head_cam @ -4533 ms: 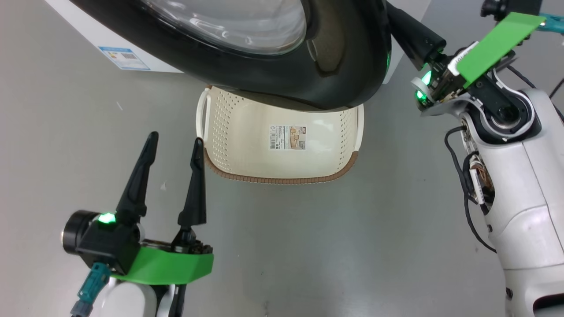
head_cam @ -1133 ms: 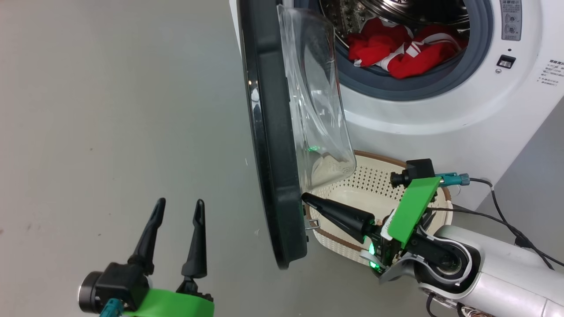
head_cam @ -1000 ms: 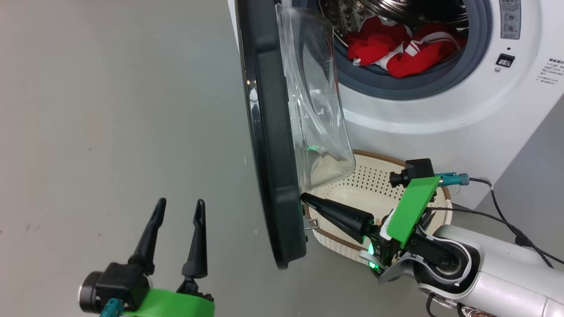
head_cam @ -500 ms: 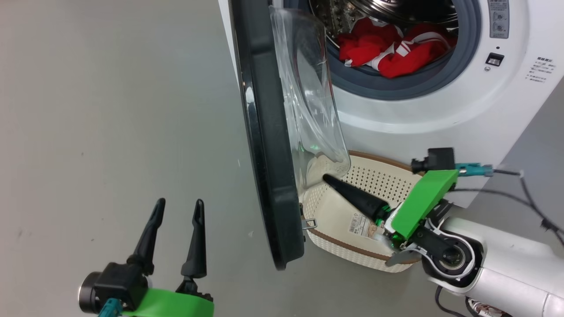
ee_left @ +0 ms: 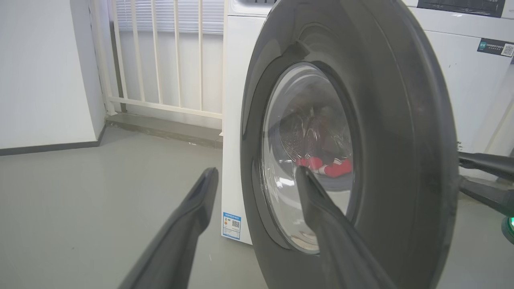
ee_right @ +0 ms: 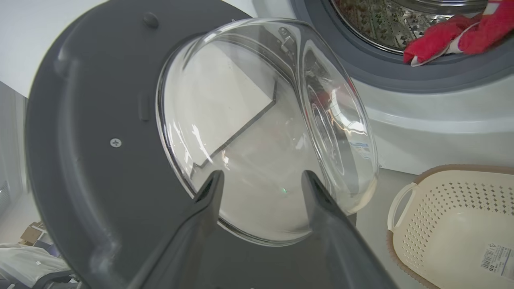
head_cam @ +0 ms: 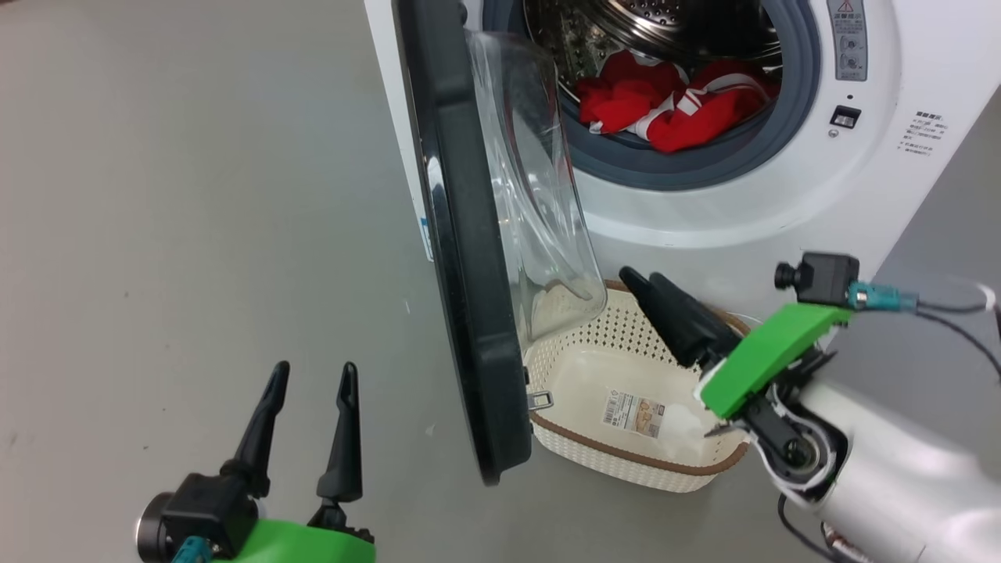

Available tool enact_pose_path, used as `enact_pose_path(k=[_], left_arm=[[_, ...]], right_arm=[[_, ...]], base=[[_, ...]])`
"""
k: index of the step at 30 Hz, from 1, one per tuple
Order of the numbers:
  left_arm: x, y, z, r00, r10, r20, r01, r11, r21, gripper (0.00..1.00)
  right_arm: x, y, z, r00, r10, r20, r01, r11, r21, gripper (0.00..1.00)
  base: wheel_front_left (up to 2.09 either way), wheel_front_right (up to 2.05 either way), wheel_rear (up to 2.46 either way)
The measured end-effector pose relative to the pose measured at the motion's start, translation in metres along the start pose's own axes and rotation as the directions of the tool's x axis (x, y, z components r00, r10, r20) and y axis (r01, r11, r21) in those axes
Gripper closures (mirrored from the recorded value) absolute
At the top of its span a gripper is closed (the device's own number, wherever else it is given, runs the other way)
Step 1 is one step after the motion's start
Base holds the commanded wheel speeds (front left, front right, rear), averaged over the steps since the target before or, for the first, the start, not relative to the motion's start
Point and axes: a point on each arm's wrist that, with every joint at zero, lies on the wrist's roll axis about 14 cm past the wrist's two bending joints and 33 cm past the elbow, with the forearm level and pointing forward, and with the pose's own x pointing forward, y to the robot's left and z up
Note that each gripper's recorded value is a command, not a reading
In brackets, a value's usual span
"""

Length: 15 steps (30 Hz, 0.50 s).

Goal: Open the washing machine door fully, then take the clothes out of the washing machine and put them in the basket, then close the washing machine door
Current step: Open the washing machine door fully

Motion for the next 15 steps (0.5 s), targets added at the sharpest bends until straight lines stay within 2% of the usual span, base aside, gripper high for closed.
enact_pose_path(k=[5, 10, 15], left_arm=[[-0.002, 0.0, 0.002, 1.0, -0.004, 0.006, 0.004, 1.0, -0.004, 0.0], [-0.006, 0.0, -0.001, 1.0, -0.002, -0.003, 0.002, 1.0, -0.012, 0.0], [-0.006, -0.001, 0.0, 1.0, -0.008, 0.001, 0.008, 1.0, -0.011, 0.0]], right_arm=[[-0.016, -0.021, -0.011, 0.996, -0.063, 0.056, 0.063, 0.998, -0.003, 0.0], [-0.031, -0.033, -0.01, 0.988, -0.094, 0.126, 0.108, 0.989, -0.105, 0.0], [-0.047, -0.047, -0.006, 0.977, -0.121, 0.177, 0.167, 0.947, -0.273, 0.0]], base=[[0.0, 0.0, 0.0], [0.0, 0.0, 0.0], [0.0, 0.0, 0.0]])
